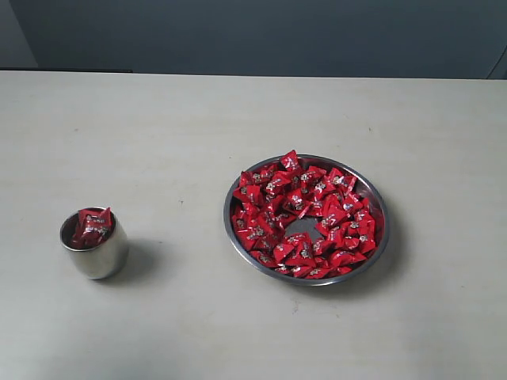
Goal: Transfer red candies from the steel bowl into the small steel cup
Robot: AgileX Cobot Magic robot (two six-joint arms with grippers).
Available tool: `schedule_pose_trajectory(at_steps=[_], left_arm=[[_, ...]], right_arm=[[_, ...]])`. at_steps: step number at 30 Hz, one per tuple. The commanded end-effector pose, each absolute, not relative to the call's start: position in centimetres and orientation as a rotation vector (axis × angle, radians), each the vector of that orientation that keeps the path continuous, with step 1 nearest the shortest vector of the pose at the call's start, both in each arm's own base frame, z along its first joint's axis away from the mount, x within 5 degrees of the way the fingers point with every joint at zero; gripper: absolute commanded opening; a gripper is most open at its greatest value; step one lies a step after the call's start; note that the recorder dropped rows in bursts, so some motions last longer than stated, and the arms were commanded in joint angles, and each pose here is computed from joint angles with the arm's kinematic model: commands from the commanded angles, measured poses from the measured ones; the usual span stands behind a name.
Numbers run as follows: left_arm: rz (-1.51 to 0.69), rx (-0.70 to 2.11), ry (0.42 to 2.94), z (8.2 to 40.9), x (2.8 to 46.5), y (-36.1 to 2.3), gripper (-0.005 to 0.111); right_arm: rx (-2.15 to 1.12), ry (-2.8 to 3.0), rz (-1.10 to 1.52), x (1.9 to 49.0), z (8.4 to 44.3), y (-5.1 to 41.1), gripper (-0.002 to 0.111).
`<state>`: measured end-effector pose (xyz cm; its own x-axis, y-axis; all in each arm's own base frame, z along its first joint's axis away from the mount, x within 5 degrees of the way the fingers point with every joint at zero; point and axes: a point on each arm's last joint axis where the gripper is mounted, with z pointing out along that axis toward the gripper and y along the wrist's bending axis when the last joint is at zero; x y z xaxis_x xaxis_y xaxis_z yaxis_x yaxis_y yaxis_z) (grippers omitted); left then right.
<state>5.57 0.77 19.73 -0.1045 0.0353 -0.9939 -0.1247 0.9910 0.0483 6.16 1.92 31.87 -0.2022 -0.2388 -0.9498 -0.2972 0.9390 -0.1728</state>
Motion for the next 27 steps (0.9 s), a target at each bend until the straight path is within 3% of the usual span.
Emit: schedule_pose_trajectory(at_steps=[1,19,27], left_arm=[[0.135,-0.068,1.665,19.7,5.6,0.8,0.0],[0.135,-0.068,1.665,19.7,5.6,0.8,0.0],[0.135,-0.068,1.664,19.7,5.6,0.8,0.0]], right_arm=[[-0.319,1.773,0.009,5.3,31.4,1.4,-0.001],[-0.104,1.722,-0.028,4.8,24.9,0.7,-0.001],[-0.081,1.74,-0.001,5.1,24.0,0.7,-0.001]])
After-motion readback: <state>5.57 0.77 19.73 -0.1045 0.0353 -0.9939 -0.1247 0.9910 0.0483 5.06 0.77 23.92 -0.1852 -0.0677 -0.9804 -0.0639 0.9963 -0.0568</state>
